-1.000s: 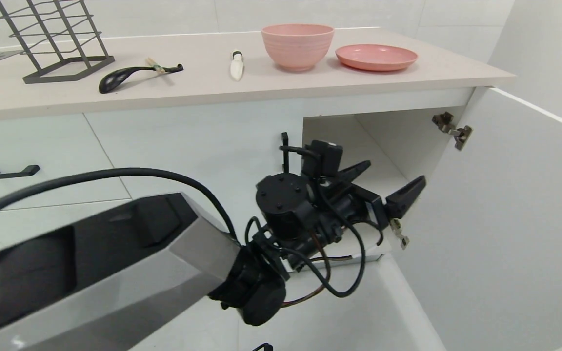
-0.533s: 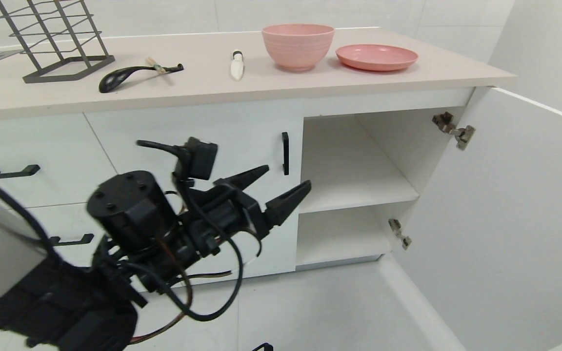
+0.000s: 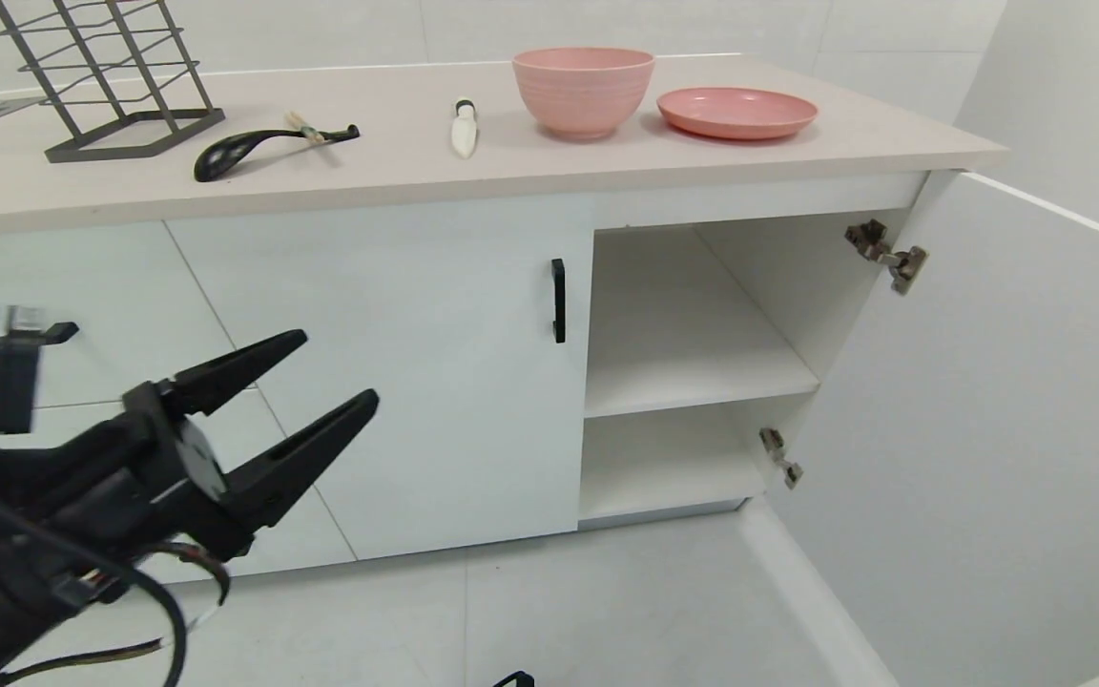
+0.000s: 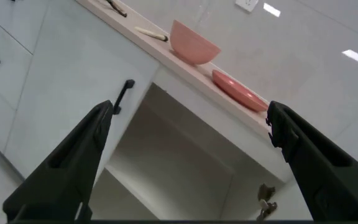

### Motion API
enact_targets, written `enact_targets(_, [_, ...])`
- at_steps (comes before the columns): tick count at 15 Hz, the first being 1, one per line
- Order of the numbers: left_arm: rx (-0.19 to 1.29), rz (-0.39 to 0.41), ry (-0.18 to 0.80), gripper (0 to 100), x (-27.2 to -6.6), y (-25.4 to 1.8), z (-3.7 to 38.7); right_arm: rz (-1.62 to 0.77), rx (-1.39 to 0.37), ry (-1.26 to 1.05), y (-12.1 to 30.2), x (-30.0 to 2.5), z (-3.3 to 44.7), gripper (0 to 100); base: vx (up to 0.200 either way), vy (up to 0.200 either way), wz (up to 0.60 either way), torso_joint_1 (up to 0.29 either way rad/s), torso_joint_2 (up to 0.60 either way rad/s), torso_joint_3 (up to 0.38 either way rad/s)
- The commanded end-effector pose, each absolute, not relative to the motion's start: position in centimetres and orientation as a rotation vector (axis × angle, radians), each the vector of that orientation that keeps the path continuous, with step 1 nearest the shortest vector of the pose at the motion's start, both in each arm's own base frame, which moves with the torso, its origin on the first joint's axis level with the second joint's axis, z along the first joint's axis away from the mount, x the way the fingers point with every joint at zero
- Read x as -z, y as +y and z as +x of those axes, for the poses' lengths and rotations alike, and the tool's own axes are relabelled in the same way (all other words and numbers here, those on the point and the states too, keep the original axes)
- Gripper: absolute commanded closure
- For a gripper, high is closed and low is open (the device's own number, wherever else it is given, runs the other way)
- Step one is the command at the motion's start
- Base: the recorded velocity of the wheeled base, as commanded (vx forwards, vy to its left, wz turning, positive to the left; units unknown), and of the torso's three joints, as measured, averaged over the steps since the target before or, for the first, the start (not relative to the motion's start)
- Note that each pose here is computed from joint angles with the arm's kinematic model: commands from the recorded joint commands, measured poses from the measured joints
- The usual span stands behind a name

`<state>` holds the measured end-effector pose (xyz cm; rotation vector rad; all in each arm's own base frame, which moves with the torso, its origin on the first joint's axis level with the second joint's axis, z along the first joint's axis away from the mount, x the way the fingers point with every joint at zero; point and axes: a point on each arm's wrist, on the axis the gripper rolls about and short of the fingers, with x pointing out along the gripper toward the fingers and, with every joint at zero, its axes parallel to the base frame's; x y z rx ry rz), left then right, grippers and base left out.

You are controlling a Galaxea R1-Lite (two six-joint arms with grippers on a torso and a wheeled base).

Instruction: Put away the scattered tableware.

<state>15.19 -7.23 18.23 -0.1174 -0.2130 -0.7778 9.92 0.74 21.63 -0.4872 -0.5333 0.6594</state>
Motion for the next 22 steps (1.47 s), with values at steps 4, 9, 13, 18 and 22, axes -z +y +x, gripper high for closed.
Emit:
enact_targets(4, [0.631, -0.061, -0.373, 0, -18.3, -2.1, 5.2, -0.518, -0.660, -0.612, 1.4, -19.4, 3.0, 0, 0.000, 0.000, 0.00, 0.000, 0.00, 0.000])
enact_targets(9, [0.600, -0.075, -0.169, 0, -13.3, -0.6, -1.2, -0.406, -0.651, -0.408, 1.8, -13.2, -2.5, 0, 0.000, 0.000, 0.00, 0.000, 0.00, 0.000])
enact_targets(13, [0.386, -0.013, -0.083, 0, -9.6, -0.3, -1.6, -0.163, -0.258, -0.115, 0.9, -9.7, -1.6, 0, 0.000, 0.000, 0.00, 0.000, 0.00, 0.000])
enact_targets(18, [0.028, 0.006, 0.047, 0, -8.3, 0.5, -1.5, -0.071, -0.006, 0.081, 0.4, -7.9, -1.5, 0, 0.000, 0.000, 0.00, 0.000, 0.00, 0.000])
enact_targets(22, [0.169, -0.005, 0.113, 0, -7.6, 0.1, -1.5, -0.012, 0.034, 0.086, 0.3, -7.8, -1.5, 0, 0.000, 0.000, 0.00, 0.000, 0.00, 0.000])
